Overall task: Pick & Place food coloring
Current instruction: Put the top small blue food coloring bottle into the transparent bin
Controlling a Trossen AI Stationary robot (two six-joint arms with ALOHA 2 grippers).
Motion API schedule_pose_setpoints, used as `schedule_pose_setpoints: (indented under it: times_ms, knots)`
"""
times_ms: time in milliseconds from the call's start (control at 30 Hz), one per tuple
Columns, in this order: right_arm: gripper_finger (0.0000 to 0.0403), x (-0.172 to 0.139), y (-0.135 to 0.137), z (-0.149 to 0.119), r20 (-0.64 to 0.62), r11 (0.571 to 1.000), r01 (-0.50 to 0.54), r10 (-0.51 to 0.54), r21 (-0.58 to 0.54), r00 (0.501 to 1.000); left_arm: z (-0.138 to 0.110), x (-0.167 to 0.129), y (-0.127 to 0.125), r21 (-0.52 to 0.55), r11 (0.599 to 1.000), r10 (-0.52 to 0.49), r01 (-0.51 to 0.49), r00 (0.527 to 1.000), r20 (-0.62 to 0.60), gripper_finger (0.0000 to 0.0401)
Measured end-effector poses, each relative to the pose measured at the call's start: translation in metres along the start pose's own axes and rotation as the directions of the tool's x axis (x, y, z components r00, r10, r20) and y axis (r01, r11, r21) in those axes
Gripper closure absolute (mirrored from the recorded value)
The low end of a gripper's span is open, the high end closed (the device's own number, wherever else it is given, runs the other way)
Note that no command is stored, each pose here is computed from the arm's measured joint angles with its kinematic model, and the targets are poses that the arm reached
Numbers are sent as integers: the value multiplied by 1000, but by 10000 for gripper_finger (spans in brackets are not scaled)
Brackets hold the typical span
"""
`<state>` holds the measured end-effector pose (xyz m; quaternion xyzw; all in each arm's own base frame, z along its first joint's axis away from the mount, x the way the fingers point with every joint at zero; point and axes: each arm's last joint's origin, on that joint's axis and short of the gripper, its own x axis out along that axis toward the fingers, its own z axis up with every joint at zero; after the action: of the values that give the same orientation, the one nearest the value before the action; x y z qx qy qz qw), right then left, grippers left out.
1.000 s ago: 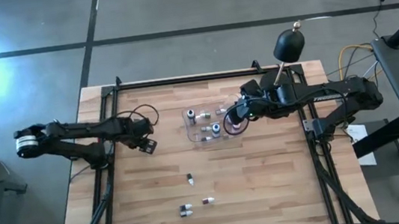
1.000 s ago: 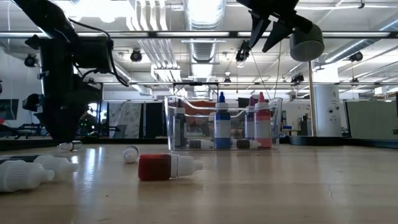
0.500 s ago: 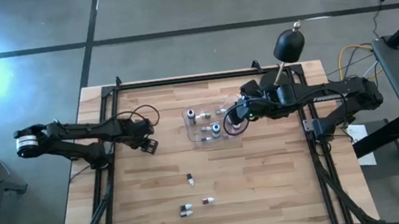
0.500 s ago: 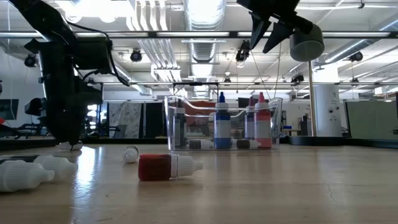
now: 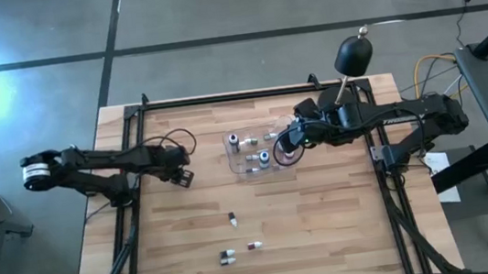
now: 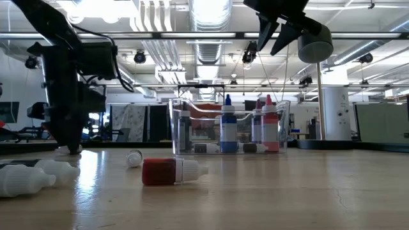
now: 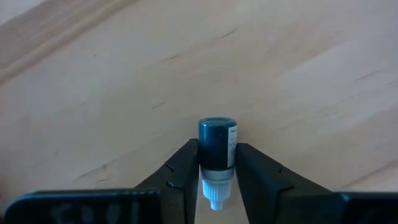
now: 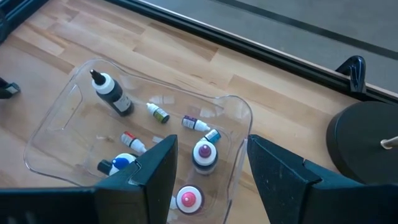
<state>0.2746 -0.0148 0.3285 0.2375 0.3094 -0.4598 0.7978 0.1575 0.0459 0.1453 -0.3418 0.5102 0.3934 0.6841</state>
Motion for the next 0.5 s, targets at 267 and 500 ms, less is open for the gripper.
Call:
schedule_pose_setpoints:
  times_ms: [267, 500]
  knots:
    - [216, 1, 0, -1, -3, 1000, 4, -4, -4, 1000, 0, 7, -3, 18, 999, 40, -40, 999, -23, 325]
    - [216, 3, -1, -3, -8, 1000, 10, -10, -10, 1000, 15, -16, -15, 23, 998, -68, 66, 994, 87, 338]
